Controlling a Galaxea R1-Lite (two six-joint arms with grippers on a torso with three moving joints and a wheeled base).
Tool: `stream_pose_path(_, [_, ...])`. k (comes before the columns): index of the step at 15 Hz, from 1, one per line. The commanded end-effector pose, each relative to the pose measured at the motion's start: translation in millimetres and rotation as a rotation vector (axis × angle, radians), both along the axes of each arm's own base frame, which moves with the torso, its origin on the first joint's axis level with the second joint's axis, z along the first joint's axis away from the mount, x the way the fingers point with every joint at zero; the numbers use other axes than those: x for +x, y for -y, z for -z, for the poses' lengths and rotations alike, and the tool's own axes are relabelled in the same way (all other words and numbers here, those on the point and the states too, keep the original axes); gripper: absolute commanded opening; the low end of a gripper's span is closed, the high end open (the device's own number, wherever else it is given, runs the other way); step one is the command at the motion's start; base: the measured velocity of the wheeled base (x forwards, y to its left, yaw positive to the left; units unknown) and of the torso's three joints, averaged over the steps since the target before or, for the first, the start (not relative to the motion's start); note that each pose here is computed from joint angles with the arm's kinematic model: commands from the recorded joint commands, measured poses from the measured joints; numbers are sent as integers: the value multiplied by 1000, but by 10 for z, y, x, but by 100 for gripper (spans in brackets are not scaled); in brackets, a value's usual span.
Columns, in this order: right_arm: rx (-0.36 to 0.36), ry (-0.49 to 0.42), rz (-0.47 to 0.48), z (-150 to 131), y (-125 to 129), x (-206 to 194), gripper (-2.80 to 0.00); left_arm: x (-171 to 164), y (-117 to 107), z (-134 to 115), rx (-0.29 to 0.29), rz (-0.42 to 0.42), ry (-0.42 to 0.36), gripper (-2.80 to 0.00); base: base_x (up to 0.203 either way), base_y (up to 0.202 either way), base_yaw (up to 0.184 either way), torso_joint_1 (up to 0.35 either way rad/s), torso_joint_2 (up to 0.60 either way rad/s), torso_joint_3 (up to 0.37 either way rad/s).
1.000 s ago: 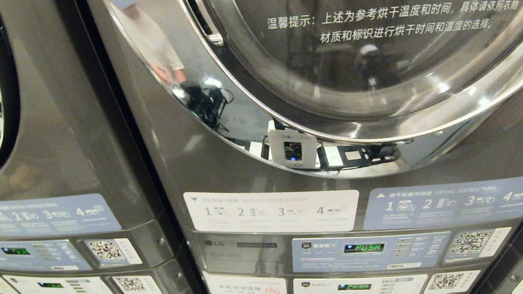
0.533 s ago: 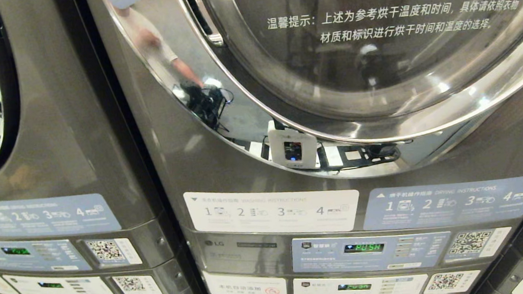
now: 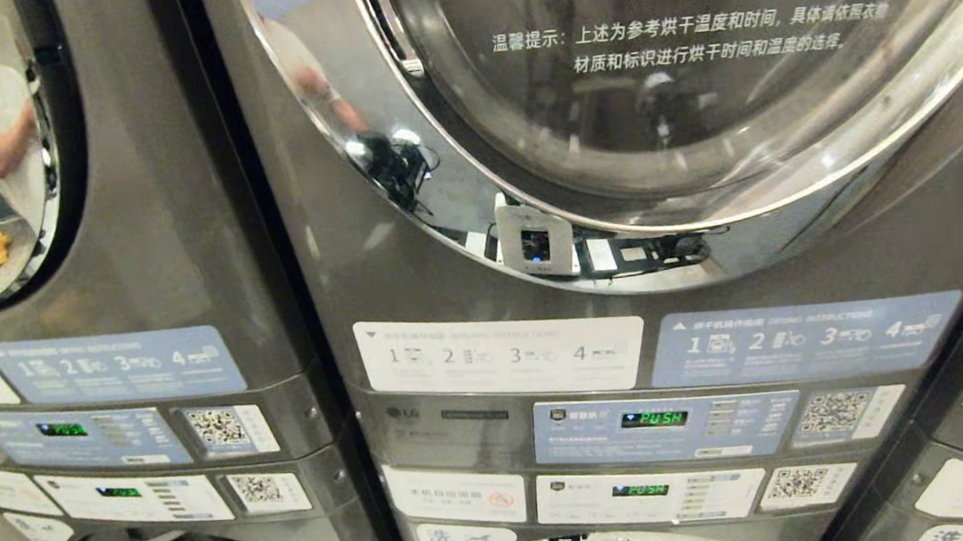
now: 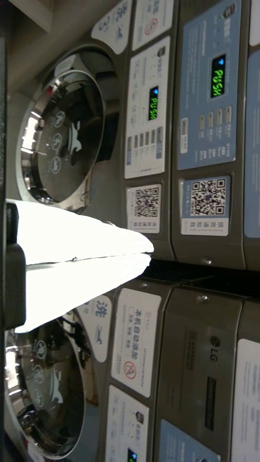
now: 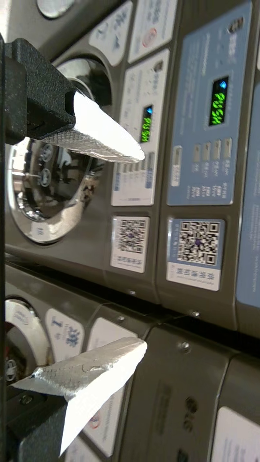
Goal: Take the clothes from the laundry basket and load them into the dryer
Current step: Open the dryer
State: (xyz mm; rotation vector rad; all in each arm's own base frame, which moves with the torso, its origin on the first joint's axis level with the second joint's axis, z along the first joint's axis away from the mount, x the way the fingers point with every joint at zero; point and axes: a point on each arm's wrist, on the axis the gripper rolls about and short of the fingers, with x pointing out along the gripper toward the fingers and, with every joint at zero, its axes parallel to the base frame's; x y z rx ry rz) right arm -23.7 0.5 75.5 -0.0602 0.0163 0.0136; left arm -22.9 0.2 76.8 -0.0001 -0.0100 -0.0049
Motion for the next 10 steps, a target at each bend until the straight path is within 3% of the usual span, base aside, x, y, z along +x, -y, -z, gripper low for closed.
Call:
stream_pose_path(1, [7, -2, -1, 3, 0, 0, 0, -1, 0, 1, 0, 0, -1, -280, -198, 0, 1, -3, 7, 2])
stream_pose_path(3, [10, -2, -1, 5, 0, 0, 0, -1, 0, 1, -2, 0, -1, -280, -134, 0, -1, 1, 2, 2])
stream_pose_path(6, [10, -2, -1, 5, 0, 0, 0, 0, 0, 1, -2, 0, -1, -280, 0, 0, 0, 0, 0, 0])
stream_pose_path(10, [11, 0, -1, 0, 0, -1, 0, 0, 0, 2, -2, 0, -1, -280, 1, 6, -142, 5, 1, 0])
